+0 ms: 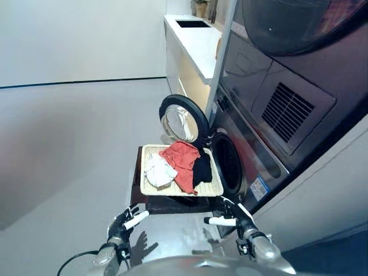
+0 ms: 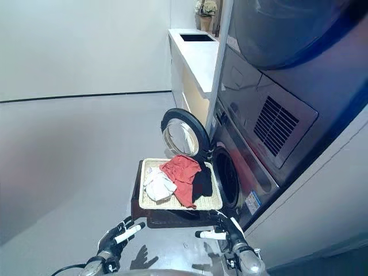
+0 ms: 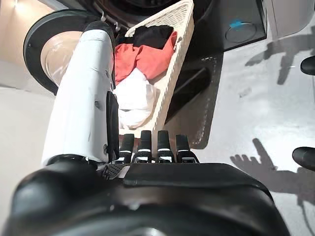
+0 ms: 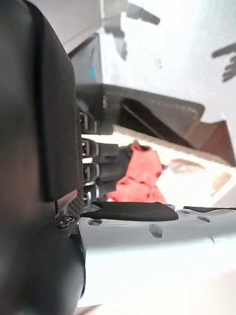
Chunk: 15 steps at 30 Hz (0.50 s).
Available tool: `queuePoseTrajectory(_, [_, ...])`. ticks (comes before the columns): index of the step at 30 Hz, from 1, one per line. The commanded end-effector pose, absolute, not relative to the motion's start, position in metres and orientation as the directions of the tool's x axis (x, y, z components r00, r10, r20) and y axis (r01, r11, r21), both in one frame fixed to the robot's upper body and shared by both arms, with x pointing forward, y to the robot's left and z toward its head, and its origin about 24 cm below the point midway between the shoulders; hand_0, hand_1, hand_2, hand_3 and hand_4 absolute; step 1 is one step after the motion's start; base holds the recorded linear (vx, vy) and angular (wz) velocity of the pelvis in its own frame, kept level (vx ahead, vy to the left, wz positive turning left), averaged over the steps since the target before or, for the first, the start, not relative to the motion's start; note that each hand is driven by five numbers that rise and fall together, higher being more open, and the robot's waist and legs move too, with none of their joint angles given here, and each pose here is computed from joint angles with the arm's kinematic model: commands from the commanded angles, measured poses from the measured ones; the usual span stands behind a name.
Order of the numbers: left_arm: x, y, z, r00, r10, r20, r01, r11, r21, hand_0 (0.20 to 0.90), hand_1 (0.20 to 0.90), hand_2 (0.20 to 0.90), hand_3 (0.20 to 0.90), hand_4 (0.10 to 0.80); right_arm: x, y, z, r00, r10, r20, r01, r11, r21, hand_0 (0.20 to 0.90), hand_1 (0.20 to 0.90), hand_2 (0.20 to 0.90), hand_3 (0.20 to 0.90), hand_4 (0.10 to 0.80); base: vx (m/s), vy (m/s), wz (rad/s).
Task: Pick up the clothes and place them into the washing machine
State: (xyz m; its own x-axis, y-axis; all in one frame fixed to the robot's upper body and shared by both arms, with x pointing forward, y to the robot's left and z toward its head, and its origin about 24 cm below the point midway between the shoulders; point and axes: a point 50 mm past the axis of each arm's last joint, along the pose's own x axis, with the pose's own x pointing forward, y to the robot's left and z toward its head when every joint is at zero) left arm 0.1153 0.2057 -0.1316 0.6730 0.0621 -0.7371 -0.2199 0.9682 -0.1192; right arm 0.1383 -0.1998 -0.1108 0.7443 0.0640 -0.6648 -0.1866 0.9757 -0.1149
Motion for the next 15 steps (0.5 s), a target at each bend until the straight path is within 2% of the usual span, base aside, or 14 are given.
queuePoseTrajectory(1, [0.161, 0.209, -0.112, 0.793, 0.061, -0.606, -0.178, 0.975, -0.136, 0.9, 0.9, 0.9, 0.9, 0.8, 0.183, -0.201, -0.084, 0.862, 0.064, -0.503, -0.155, 0.978, -0.141, 0.9, 0.9, 0.9, 0.9, 0.8, 0.0, 0.0, 0.0])
queuePoseTrajectory(15, [0.161, 0.213, -0.111, 0.789, 0.097, -0.606, -0.205, 0.972, -0.111, 0.9, 0.9, 0.9, 0.9, 0.8, 0.166, -0.209, -0.095, 0.834, 0.004, -0.551, -0.071, 0.992, -0.101, 0.9, 0.9, 0.9, 0.9, 0.8, -0.001, 0.001, 0.0])
